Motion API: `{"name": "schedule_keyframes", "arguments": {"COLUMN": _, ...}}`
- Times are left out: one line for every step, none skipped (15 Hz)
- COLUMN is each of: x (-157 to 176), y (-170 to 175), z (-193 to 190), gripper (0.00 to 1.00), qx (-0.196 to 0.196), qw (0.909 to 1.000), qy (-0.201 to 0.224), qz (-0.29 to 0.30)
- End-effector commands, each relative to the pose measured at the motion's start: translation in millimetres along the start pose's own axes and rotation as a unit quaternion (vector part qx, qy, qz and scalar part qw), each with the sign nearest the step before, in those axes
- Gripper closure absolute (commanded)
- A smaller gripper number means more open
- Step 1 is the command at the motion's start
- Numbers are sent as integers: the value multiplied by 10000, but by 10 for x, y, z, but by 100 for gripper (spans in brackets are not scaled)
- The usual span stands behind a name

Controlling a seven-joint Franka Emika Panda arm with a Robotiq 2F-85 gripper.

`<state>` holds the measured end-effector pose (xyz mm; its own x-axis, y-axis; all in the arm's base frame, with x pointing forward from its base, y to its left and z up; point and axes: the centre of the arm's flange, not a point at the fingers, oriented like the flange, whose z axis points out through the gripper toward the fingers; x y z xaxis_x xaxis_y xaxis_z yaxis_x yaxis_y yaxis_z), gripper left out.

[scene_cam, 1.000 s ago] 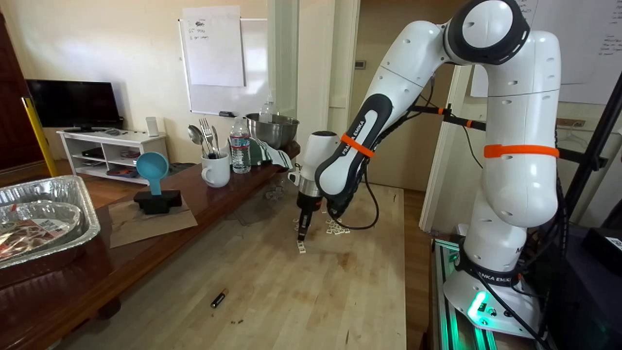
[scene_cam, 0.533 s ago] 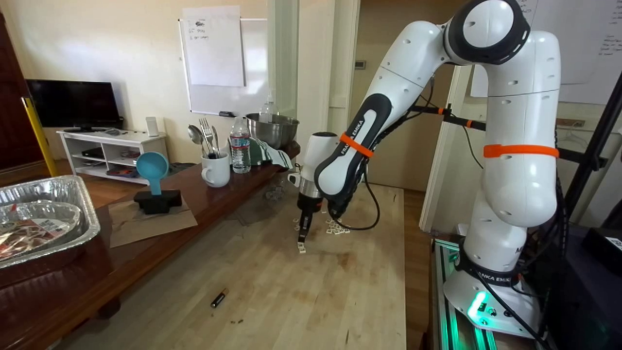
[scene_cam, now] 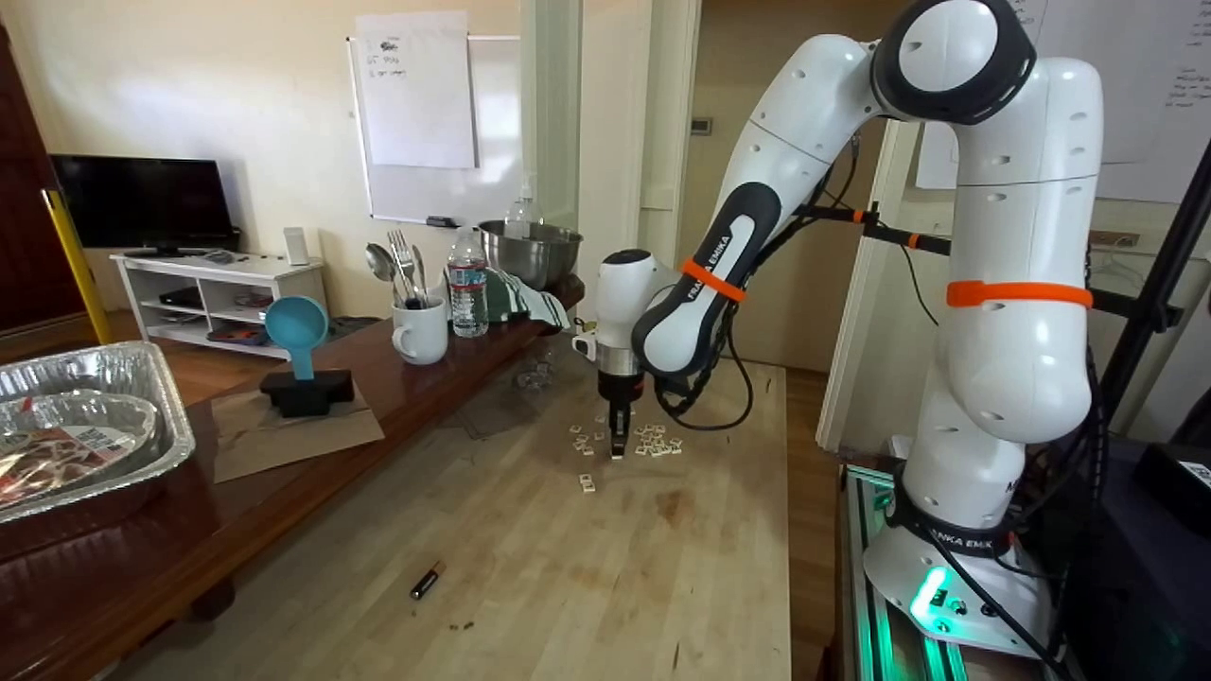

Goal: Create the word 'Later' using the letter tiles on the tabletop.

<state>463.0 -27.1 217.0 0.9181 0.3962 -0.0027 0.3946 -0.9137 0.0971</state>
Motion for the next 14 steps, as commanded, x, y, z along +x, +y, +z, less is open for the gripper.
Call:
{"name": "schedule_keyframes", "arguments": {"x": -17, "y": 19, "z": -51, "gripper": 100, "qx": 128, "qw": 9992, "qy": 269, "qz": 276}}
{"name": "schedule_keyframes", "arguments": {"x": 2, "y": 33, "z": -69, "gripper": 100, "qx": 153, "qw": 9983, "qy": 401, "qz": 397}}
{"name": "schedule_keyframes", "arguments": {"x": 21, "y": 42, "z": -84, "gripper": 100, "qx": 188, "qw": 9974, "qy": 499, "qz": 490}}
{"name": "schedule_keyframes", "arguments": {"x": 45, "y": 54, "z": -98, "gripper": 100, "qx": 224, "qw": 9961, "qy": 610, "qz": 589}}
{"name": "schedule_keyframes", "arguments": {"x": 62, "y": 58, "z": -108, "gripper": 100, "qx": 239, "qw": 9951, "qy": 690, "qz": 663}}
{"name": "schedule_keyframes", "arguments": {"x": 86, "y": 63, "z": -104, "gripper": 100, "qx": 217, "qw": 9943, "qy": 762, "qz": 714}}
{"name": "schedule_keyframes", "arguments": {"x": 109, "y": 69, "z": -101, "gripper": 100, "qx": 206, "qw": 9937, "qy": 815, "qz": 748}}
{"name": "schedule_keyframes", "arguments": {"x": 141, "y": 79, "z": -73, "gripper": 100, "qx": 173, "qw": 9929, "qy": 879, "qz": 777}}
{"name": "schedule_keyframes", "arguments": {"x": 161, "y": 92, "z": -52, "gripper": 100, "qx": 154, "qw": 9923, "qy": 933, "qz": 801}}
{"name": "schedule_keyframes", "arguments": {"x": 177, "y": 102, "z": -34, "gripper": 100, "qx": 130, "qw": 9915, "qy": 1000, "qz": 826}}
{"name": "schedule_keyframes", "arguments": {"x": 185, "y": 107, "z": -27, "gripper": 100, "qx": 120, "qw": 9908, "qy": 1053, "qz": 843}}
{"name": "schedule_keyframes", "arguments": {"x": 194, "y": 104, "z": -5, "gripper": 100, "qx": 90, "qw": 9899, "qy": 1106, "qz": 878}}
{"name": "schedule_keyframes", "arguments": {"x": 200, "y": 104, "z": 11, "gripper": 100, "qx": 80, "qw": 9896, "qy": 1136, "qz": 881}}
{"name": "schedule_keyframes", "arguments": {"x": 206, "y": 102, "z": 35, "gripper": 100, "qx": 81, "qw": 9892, "qy": 1167, "qz": 879}}
